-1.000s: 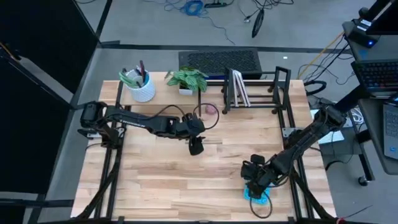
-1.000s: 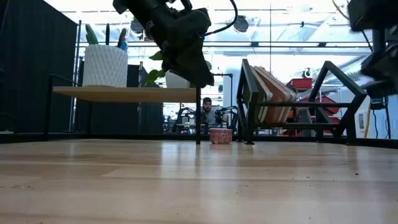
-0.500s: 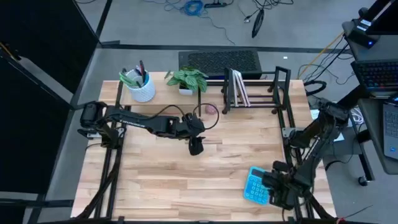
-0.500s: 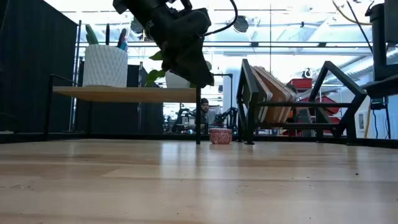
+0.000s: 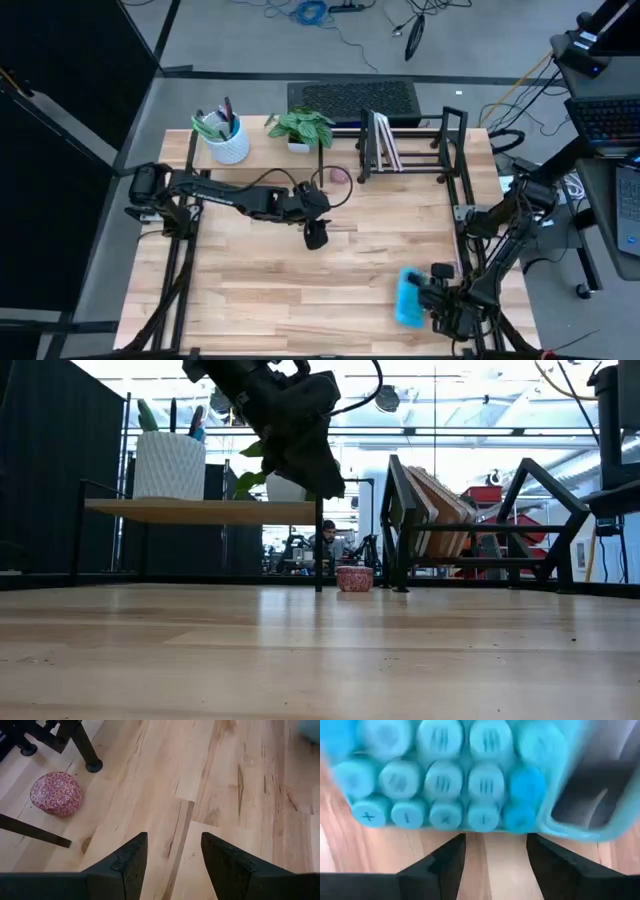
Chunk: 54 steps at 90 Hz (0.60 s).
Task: Stock shelves
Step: Put the blue calculator under the shelf
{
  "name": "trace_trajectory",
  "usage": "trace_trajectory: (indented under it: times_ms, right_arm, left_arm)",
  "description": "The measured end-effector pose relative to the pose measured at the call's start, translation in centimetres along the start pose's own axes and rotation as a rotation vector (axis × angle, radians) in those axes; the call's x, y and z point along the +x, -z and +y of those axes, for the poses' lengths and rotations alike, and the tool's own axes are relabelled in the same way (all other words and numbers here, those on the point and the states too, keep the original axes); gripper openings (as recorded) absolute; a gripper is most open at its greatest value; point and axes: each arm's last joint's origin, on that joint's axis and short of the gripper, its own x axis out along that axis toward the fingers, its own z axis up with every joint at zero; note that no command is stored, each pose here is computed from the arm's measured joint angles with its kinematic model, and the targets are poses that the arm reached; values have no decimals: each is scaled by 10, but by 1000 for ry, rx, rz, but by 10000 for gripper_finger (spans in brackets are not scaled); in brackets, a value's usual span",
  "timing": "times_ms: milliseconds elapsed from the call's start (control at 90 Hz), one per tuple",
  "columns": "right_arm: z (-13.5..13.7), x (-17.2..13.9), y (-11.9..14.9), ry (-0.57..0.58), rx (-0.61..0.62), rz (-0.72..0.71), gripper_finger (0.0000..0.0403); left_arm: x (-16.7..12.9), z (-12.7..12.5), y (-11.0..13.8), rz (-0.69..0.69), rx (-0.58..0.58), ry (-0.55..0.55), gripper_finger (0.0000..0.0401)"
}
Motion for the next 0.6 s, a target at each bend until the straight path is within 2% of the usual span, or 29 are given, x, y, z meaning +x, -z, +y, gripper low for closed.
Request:
trace_trajectory:
  times_ms: [244, 378, 522, 600]
  right_arm:
    - [0, 4, -14, -25, 90, -40, 193]
    - [1, 6, -31, -52, 78, -161, 193]
    - [-2, 15, -56, -8, 97, -329, 193]
    - [-4, 25, -72, 20, 92, -401, 193]
  left_arm:
    - [0, 0, -1, -7, -2, 1, 173]
    - [0, -1, -1, -6, -2, 2, 173]
    - [-2, -8, 2, -1, -2, 18, 173]
    - [-4, -17, 5, 25, -39, 74, 173]
